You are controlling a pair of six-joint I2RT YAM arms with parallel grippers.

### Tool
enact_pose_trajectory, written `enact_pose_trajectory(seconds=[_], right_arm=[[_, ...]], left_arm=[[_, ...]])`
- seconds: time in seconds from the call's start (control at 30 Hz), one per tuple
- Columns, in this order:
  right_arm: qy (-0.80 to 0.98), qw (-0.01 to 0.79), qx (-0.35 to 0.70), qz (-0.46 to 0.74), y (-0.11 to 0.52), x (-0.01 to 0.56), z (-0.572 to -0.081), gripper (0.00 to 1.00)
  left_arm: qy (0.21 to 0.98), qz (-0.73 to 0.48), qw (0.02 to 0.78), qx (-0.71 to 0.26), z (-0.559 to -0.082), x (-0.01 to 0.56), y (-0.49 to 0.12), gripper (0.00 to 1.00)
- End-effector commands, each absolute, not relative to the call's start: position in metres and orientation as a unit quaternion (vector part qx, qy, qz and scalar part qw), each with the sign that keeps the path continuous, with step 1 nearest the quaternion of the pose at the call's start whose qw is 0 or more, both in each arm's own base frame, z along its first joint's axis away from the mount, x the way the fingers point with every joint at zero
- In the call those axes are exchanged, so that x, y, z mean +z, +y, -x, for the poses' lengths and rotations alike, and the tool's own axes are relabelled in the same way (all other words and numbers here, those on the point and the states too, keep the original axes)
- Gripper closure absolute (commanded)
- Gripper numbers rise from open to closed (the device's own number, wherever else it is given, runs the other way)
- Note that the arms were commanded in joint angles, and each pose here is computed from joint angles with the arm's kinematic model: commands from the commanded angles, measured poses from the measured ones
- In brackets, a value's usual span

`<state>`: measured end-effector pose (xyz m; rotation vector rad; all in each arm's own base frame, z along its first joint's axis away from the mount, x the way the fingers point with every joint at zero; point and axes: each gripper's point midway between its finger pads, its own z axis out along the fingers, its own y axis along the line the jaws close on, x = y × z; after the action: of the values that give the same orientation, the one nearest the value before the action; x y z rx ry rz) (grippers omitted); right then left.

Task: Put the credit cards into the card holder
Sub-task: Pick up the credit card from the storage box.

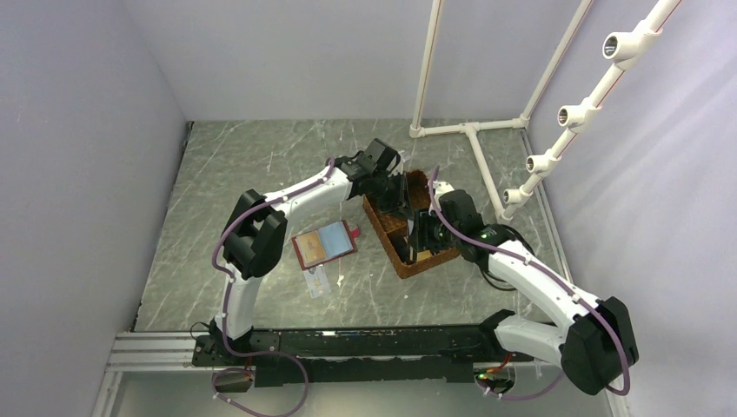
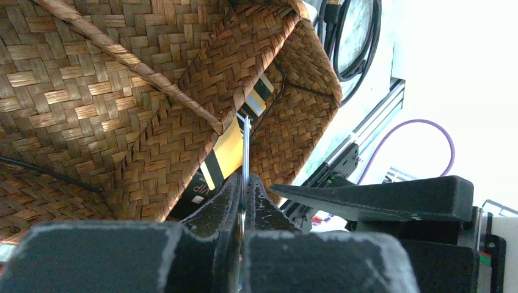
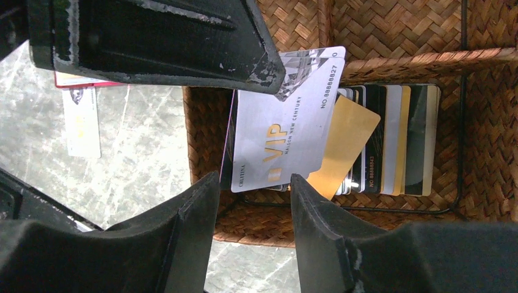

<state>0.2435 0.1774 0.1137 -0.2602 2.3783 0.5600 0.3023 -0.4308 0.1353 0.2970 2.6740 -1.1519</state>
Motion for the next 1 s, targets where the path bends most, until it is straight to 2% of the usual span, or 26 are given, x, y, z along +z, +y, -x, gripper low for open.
enact_pose_trajectory(seconds=[0.0, 0.2, 0.5, 0.63, 0.73, 0.87, 0.97], right_arm=[[0.905, 0.362, 0.199, 0.104, 0.179, 0.128, -0.255, 0.53], [0.908, 0.362, 0.183, 0.107, 0.181, 0.121, -0.255, 0.57], [0.915, 0.383, 0.099, 0.085, 0.172, 0.111, -0.262, 0.52], [0.912, 0.402, 0.047, 0.066, 0.157, 0.113, -0.266, 0.53], [0.910, 0.408, 0.019, 0.073, 0.153, 0.112, -0.267, 0.56], [0.909, 0.407, -0.012, 0.087, 0.155, 0.109, -0.266, 0.66], [0.909, 0.405, -0.029, 0.096, 0.159, 0.104, -0.266, 0.67]], left_arm=[[0.897, -0.110, 0.118, -0.411, -0.300, 0.153, -0.434, 1.00], [0.894, -0.107, 0.111, -0.420, -0.297, 0.156, -0.436, 1.00], [0.891, -0.089, 0.089, -0.436, -0.292, 0.153, -0.440, 1.00], [0.894, -0.088, 0.084, -0.430, -0.291, 0.149, -0.438, 1.00], [0.899, -0.087, 0.084, -0.422, -0.291, 0.148, -0.436, 1.00], [0.903, -0.085, 0.078, -0.414, -0.291, 0.145, -0.436, 1.00], [0.907, -0.083, 0.066, -0.408, -0.289, 0.139, -0.437, 1.00]])
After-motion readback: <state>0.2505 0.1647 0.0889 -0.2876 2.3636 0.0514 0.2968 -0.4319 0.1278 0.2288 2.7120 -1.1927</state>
